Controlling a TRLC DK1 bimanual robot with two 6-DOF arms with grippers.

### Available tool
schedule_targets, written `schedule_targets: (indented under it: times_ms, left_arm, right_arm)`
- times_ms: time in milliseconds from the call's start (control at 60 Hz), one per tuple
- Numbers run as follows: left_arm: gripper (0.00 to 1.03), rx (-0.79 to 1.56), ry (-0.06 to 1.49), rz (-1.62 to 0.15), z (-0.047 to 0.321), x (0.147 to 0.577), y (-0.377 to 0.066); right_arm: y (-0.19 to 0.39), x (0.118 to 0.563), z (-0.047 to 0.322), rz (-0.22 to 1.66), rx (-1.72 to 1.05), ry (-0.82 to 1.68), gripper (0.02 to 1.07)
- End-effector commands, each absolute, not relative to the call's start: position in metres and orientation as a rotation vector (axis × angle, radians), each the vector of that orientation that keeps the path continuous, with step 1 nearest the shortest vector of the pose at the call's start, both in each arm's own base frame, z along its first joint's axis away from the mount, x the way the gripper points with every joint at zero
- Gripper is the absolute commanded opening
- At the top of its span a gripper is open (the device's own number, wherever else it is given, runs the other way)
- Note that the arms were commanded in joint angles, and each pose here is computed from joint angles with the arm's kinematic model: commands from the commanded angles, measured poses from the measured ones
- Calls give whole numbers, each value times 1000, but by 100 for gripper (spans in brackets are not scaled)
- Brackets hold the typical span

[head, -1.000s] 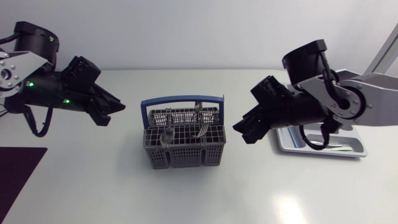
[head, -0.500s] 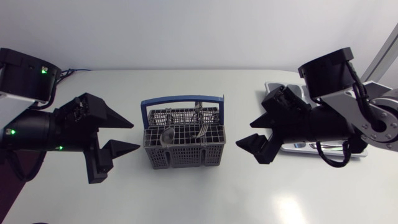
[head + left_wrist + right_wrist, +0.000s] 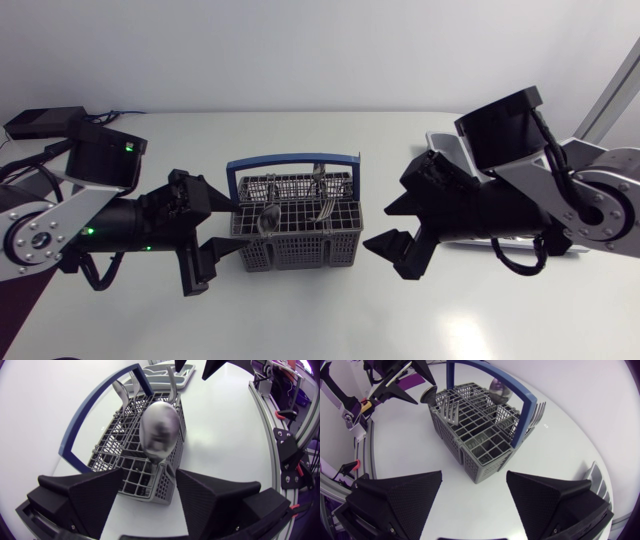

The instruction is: Unload the cutlery basket into the drawer organizer.

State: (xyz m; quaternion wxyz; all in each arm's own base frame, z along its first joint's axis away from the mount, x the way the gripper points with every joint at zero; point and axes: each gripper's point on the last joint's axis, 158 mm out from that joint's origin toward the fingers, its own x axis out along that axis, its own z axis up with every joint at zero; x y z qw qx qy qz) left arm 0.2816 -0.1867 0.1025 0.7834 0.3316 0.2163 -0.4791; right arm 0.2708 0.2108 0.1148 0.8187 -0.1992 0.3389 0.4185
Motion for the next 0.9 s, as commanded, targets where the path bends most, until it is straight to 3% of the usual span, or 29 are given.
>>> schedule_targets:
  times_ms: [0,383,500,733,883]
  left_arm:
    - [89,726,482,-1067,85,279,-190]
    - [82,734,450,-1105,77,277,-208]
    - [68,737,437,-1104,77,278,-210]
    - [54,739,429,-1113,70,279,-215]
    - [31,743,417,-1117,71,279,-218]
  right_arm:
    - [218,268,112,902,-412,734,95]
    - [228,265,111,918,-416,744,95]
    - [227,265,112,918,-415,741,95]
    - [226,262,109,919,-415,747,95]
    - [226,261,107,919,-416,750,95]
